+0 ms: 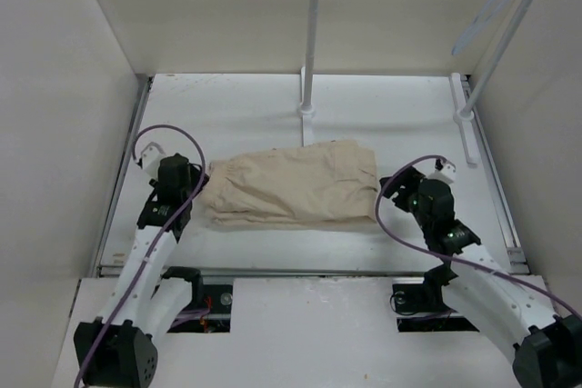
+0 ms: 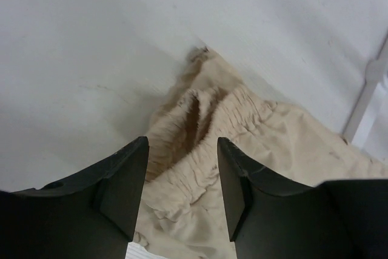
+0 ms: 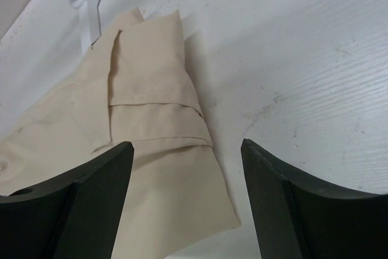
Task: Place the trousers on the hanger
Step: Fold the trousers
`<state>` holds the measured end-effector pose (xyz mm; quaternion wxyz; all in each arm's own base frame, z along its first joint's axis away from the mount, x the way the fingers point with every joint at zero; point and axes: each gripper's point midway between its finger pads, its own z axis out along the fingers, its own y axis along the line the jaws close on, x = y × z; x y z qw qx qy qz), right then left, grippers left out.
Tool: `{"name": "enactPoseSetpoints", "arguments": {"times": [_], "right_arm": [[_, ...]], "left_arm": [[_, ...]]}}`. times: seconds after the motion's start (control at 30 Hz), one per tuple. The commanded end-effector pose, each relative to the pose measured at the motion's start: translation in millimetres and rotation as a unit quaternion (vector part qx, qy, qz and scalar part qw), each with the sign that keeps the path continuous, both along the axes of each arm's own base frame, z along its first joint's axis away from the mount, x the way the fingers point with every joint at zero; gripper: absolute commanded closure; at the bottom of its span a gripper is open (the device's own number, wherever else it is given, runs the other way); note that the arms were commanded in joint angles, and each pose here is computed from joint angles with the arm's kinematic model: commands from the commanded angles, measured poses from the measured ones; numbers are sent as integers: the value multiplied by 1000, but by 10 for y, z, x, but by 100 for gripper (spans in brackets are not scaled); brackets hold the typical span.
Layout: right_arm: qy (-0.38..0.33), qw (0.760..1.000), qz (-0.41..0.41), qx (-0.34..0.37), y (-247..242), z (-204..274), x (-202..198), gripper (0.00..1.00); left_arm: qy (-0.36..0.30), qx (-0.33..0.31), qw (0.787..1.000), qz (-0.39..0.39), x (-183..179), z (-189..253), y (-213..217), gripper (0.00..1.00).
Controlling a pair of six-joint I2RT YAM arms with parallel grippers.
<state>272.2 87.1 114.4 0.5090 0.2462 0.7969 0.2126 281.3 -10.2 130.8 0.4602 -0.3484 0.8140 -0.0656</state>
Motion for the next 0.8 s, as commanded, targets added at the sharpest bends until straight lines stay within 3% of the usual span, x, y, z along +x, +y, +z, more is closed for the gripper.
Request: {"name": "enactPoseSetpoints", "arguments": {"times": [0.0, 0.13, 0.2, 0.33, 0.43, 0.6, 0.77], "right_arm": [[-37, 999, 21, -14, 106, 349, 63, 28], [-38, 995, 91, -24, 448, 505, 37, 79], [-44, 989, 137, -23, 712, 613, 22, 89], [-61, 975, 213, 7, 1233, 722, 125, 90], [-50, 977, 206, 35, 1253, 599, 469, 89], [33, 988, 141, 52, 903, 8, 894, 90], [104, 989, 99, 46, 671, -548, 781, 90]], "left_arm": [[-51, 2, 997, 54, -44, 338, 235, 54], [-106, -20, 993, -46, 169, 916, -355, 64], [-116, -39, 985, -124, 251, 1006, -945, 67], [-123, -68, 967, -211, 352, 874, -1845, 67], [-108, -73, 967, -220, 450, 573, -2055, 67], [-43, -65, 978, -192, 378, -164, -1775, 67], [36, -67, 988, -131, 64, -926, -1166, 67]]}}
